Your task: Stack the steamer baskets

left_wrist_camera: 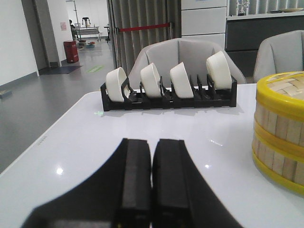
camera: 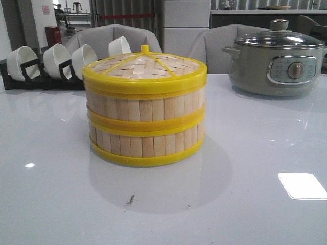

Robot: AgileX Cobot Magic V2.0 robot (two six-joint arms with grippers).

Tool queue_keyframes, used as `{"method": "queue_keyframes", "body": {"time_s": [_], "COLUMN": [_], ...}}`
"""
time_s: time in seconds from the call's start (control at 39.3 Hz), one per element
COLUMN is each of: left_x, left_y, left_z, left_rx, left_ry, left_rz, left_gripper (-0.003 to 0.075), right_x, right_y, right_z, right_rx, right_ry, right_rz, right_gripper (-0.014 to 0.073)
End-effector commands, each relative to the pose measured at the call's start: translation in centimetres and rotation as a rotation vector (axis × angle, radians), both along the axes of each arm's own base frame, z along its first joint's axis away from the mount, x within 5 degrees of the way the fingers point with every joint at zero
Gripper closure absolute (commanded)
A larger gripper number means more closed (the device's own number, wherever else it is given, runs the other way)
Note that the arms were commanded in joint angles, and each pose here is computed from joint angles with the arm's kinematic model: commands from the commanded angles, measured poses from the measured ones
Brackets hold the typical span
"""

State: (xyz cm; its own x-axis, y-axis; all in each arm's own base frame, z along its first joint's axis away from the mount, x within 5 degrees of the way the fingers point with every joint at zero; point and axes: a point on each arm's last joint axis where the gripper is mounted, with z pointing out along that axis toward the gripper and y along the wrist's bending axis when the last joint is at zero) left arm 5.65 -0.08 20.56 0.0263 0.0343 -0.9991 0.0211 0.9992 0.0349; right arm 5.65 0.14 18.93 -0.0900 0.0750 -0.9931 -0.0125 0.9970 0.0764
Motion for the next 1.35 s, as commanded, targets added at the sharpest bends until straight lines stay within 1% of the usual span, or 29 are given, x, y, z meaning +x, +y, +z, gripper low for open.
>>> {"method": "queue_keyframes", "body": {"time_s": [0.0, 0.28, 0.41, 1.32], "left_x": [-0.17, -0.17, -0.17, -0.17], "left_y": [-0.12, -0.12, -0.12, -0.12], "left_z": [0.82, 0.82, 0.82, 0.82], "left_rx": [-0.008, -0.008, -0.008, -0.008], "left_ry": [-0.096, -0.096, -0.096, -0.096], "left_rz": [-0.013, -0.013, -0.013, -0.013], "left_gripper": [0.0632, 0.0632, 0.0632, 0.0632], "right_x": [-0.18, -0.18, -0.19, -0.18], "right_y": [-0.07, -0.07, -0.09, -0.09], "right_z": [1.34, 1.37, 1.44, 1.41], "right_rx": [-0.002, -0.003, -0.023, -0.025], "right_ry": [-0.114, -0.117, -0.125, -0.121], "right_rz": [-0.010, -0.010, -0.011, -0.011], "right_gripper": [0.0540, 0.0540, 0.0540, 0.0540]}}
